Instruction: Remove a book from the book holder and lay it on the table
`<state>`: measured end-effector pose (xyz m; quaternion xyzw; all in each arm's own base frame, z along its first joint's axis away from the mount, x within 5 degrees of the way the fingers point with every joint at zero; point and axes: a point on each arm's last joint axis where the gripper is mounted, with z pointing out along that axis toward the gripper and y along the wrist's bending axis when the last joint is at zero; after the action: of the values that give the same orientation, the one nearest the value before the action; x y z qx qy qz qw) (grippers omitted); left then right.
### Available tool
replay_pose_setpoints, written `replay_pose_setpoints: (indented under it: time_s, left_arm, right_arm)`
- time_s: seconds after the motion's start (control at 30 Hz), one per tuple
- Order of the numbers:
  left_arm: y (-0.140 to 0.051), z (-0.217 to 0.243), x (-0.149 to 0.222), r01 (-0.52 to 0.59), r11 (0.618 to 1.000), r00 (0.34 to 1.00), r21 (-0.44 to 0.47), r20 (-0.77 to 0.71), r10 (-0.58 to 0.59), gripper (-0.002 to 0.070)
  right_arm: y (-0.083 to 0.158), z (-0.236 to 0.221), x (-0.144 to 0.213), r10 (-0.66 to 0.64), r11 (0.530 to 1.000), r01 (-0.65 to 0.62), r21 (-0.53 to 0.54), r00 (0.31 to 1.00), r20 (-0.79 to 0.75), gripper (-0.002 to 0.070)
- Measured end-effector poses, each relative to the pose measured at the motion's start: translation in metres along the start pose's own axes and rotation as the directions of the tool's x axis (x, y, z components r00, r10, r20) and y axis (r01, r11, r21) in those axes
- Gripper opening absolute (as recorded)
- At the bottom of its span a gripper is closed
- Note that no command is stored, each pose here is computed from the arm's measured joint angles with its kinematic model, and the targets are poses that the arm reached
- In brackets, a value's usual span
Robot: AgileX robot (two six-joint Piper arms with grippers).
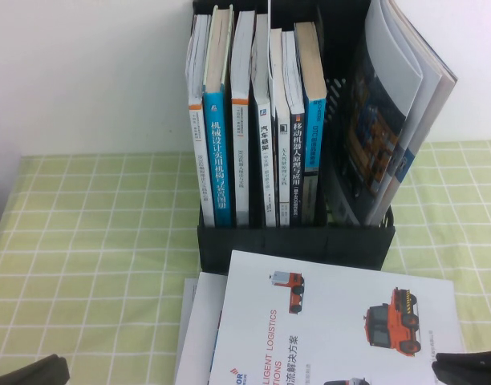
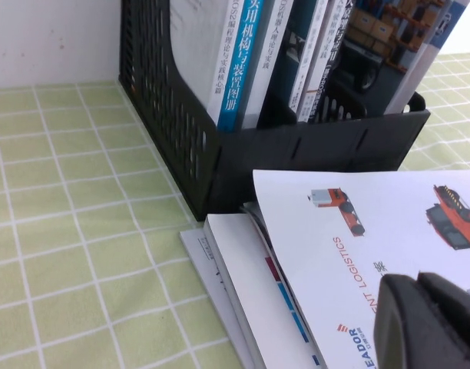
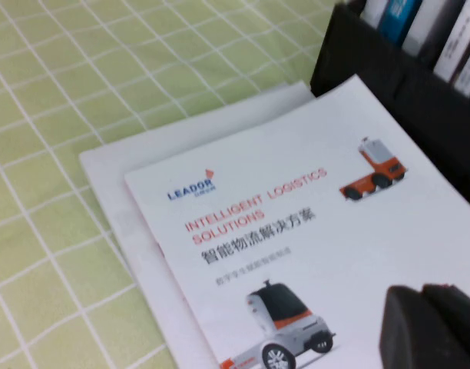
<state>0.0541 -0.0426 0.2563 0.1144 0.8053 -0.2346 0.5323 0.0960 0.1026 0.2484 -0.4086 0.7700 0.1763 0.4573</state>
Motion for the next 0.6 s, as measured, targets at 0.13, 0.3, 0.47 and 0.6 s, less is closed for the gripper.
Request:
replay_pose_setpoints:
  time_s: [0.13, 0.3, 0.47, 0.6]
  left_arm:
    - [-0.0003, 0.0, -0.0004, 0.007, 1.0, 1.0, 0.003, 0.004, -0.007, -0.0003]
    - [-0.0008, 0.0, 0.0004, 0.009, 1.0, 1.0, 0.009, -0.004, -0.009, -0.0003]
    - [-0.0022, -0.0001, 0.0025, 0.011, 1.0, 1.0, 0.024, -0.028, -0.01, -0.0003]
    - [-0.0023, -0.0001, 0.0027, 0.011, 1.0, 0.999, 0.025, -0.03, -0.01, -0.0003]
  right_arm:
    - [0.0001, -0.0012, 0.0036, 0.018, 1.0, -0.019, 0.006, 1.0, 0.012, 0.0001]
    - [0.0002, -0.0012, 0.0033, 0.037, 0.999, -0.037, 0.004, 0.999, 0.016, 0.0001]
    - [0.0003, 0.0014, 0.0041, 0.041, 0.999, -0.041, 0.002, 0.999, 0.001, 0.0001]
    - [0.0002, 0.0029, 0.0045, 0.042, 0.999, -0.042, 0.001, 0.999, -0.007, 0.0001]
